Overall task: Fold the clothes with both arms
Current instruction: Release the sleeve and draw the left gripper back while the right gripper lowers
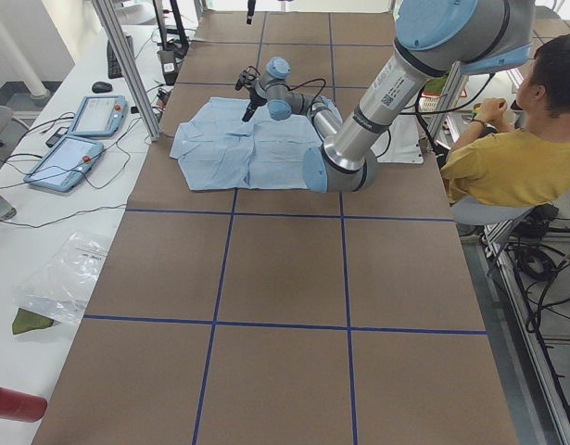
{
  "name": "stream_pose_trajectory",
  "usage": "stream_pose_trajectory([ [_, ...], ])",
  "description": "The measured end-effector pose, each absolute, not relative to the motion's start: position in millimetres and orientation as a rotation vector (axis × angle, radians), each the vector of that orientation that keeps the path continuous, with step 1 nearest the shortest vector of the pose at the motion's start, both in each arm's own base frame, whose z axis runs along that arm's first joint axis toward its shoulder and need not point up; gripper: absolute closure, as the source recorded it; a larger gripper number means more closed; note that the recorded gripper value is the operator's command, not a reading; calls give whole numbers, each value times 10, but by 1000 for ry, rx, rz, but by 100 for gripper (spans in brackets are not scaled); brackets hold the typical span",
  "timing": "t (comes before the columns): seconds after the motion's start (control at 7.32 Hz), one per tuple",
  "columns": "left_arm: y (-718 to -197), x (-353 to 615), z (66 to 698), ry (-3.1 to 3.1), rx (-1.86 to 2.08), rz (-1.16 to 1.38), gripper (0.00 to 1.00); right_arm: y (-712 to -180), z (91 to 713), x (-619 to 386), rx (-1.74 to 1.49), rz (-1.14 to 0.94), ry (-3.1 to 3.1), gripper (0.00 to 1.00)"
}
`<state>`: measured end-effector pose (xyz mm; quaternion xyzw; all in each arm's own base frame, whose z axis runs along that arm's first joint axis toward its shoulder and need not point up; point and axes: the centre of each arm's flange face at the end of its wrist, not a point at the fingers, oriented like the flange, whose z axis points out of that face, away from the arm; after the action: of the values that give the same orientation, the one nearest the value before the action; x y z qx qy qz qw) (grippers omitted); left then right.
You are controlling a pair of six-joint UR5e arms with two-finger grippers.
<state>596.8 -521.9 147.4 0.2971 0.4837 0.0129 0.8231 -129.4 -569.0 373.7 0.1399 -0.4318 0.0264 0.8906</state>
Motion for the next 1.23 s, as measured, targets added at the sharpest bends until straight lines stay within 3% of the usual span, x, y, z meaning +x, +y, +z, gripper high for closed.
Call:
stream_pose_trajectory([
  [0.68,-5525,5754,1997,934,624,60,0,-5517,3376,-1895,300,116,-887,0],
  [1.23,-4662,4587,2431,910,608,144,0,-4368,3052,-2759,267,239,-910,0],
])
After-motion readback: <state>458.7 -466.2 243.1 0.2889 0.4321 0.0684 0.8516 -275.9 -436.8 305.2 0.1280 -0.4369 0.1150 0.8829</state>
